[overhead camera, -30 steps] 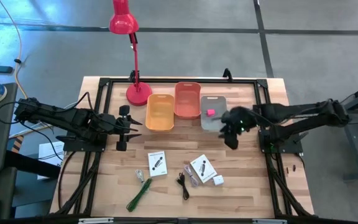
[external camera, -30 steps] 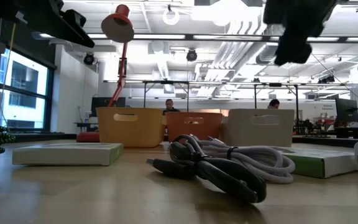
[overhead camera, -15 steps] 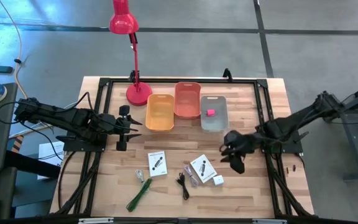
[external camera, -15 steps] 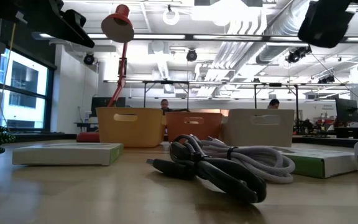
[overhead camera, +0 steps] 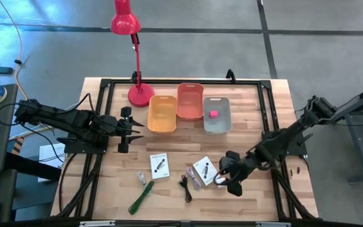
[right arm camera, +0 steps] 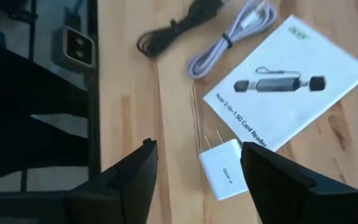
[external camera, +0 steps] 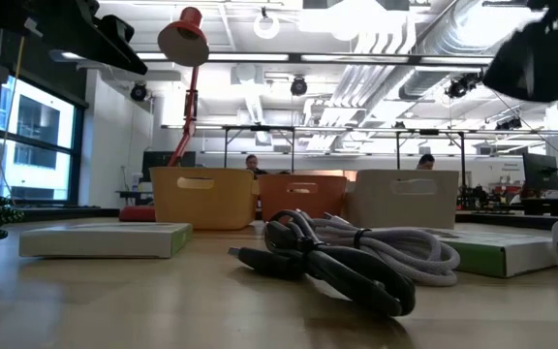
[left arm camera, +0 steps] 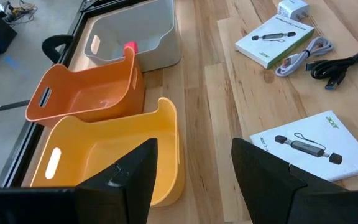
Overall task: Pick and place items into bin
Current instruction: Put the white charger adaptor into the gray bin
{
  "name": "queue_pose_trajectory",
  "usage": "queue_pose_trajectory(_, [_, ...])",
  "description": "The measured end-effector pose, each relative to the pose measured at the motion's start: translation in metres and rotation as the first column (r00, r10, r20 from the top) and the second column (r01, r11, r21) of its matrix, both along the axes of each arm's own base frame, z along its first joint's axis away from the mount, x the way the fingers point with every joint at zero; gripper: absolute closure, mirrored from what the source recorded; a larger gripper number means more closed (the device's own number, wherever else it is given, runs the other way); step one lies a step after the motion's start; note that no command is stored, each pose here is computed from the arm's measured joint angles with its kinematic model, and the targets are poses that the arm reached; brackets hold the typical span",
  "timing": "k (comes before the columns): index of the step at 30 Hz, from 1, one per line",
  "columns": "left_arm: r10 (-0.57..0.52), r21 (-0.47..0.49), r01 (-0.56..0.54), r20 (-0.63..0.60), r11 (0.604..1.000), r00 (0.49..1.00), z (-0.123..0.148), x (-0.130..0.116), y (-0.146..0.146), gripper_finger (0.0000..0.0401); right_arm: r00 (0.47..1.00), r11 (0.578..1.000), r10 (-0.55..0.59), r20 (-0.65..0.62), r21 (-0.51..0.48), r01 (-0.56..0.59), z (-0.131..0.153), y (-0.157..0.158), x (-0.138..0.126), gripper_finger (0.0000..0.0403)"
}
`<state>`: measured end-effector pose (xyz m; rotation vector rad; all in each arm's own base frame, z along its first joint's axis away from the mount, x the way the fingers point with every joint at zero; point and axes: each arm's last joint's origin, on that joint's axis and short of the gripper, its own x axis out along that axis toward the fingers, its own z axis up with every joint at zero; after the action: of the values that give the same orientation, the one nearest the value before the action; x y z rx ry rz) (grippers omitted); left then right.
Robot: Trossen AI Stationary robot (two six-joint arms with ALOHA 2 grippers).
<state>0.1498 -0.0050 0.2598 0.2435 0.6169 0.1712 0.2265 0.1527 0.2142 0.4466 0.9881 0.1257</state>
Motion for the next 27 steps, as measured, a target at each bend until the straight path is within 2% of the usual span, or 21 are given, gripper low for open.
queue_pose_trajectory(8, [0.0, 0.0, 0.0, 0.0, 1.0, 1.0, 0.0, 0.0, 0.0, 0.0208, 0.998, 0.994, 0.042, -0.048, -0.1, -0.047, -0.028, 0.02, 0.001, 0.0175])
queue_pose_trajectory(14, [0.0, 0.0, 0.0, -0.001, 1.0, 1.0, 0.0, 0.0, 0.0, 0.0208, 0.998, 0.982, 0.011, -0.058, -0.189, -0.022, -0.04, 0.021, 0.002, 0.0171])
queue_pose_trajectory(20, [0.0, 0.0, 0.0, -0.003, 1.0, 1.0, 0.0, 0.0, 0.0, 0.0208, 0.985, 0.974, 0.103, -0.14, -0.186, -0.129, -0.056, 0.025, 0.003, 0.0171])
queue_pose_trajectory(27, [0.0, 0.0, 0.0, -0.006, 1.0, 1.0, 0.0, 0.0, 0.0, 0.0208, 0.985, 0.969, 0.097, -0.14, -0.213, -0.126, -0.061, 0.025, 0.005, 0.017])
